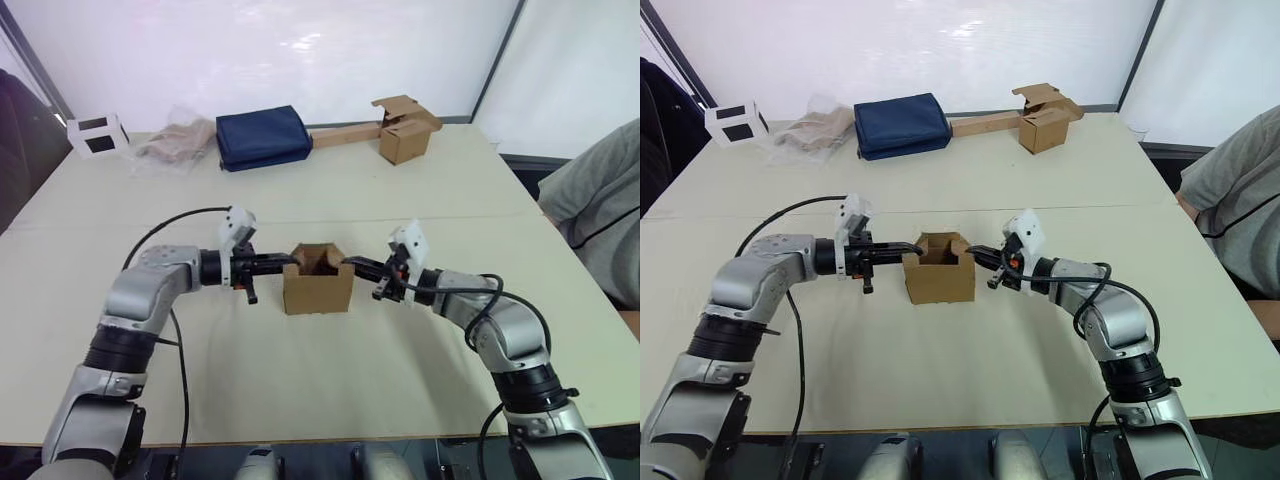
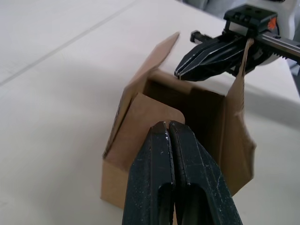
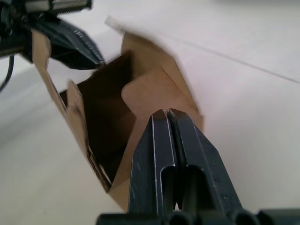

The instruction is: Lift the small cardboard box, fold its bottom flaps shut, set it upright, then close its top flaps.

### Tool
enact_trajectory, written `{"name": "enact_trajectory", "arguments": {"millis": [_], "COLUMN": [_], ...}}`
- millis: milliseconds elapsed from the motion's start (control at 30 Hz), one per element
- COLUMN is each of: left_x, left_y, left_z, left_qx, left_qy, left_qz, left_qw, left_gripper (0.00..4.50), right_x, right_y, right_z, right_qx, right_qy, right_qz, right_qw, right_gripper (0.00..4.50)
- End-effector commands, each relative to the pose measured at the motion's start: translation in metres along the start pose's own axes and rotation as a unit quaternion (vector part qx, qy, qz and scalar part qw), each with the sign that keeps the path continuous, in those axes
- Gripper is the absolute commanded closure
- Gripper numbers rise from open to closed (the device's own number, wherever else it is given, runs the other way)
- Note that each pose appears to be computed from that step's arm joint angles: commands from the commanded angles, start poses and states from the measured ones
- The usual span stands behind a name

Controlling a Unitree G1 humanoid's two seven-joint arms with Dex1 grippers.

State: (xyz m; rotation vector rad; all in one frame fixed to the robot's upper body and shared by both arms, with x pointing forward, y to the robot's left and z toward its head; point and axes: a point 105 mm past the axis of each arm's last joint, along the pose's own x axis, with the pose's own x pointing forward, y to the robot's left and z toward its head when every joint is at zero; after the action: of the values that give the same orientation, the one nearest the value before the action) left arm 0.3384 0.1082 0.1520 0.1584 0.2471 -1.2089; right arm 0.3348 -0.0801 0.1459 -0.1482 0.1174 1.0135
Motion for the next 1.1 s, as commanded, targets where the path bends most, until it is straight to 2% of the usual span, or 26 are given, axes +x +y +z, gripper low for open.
{"name": "enact_trajectory", "arguments": {"millis": [33,267,367,467,567,733,800,900,1100], "left_x": [0.003,0.001,-0.004,-0.015,-0.024,-0.042,-0.049,-0.046,-0.016], "left_y": [0.004,0.009,0.012,0.016,0.015,0.016,0.023,0.035,0.058], "left_z": [-0.013,-0.01,0.001,0.022,0.038,0.058,0.062,0.061,0.052], "left_qx": [0.034,0.03,0.031,0.022,0.024,0.022,0.025,0.031,0.008], "left_qy": [0.036,0.022,-0.005,-0.051,-0.073,-0.095,-0.093,-0.086,-0.089], "left_qz": [0.013,0.023,0.034,0.05,0.055,0.066,0.079,0.097,0.109], "left_qw": [0.999,0.999,0.999,0.997,0.996,0.993,0.992,0.991,0.99], "left_gripper": [4.43,4.43,4.43,4.43,4.43,4.43,4.43,4.43,4.43], "right_x": [0.005,0.009,0.009,0.005,0.0,-0.015,-0.023,-0.026,-0.012], "right_y": [0.004,0.0,-0.001,0.003,0.008,0.019,0.034,0.053,0.073], "right_z": [-0.006,-0.008,0.0,0.023,0.053,0.096,0.108,0.105,0.073], "right_qx": [-0.035,-0.07,-0.076,-0.084,-0.065,-0.038,-0.037,-0.046,-0.042], "right_qy": [0.026,0.044,0.032,-0.011,-0.066,-0.135,-0.149,-0.133,-0.078], "right_qz": [0.019,0.021,0.021,0.025,0.033,0.054,0.084,0.125,0.166], "right_qw": [0.999,0.996,0.996,0.996,0.995,0.989,0.985,0.982,0.982], "right_gripper": [4.5,4.5,4.5,4.5,4.5,4.5,4.5,4.5,4.5]}}
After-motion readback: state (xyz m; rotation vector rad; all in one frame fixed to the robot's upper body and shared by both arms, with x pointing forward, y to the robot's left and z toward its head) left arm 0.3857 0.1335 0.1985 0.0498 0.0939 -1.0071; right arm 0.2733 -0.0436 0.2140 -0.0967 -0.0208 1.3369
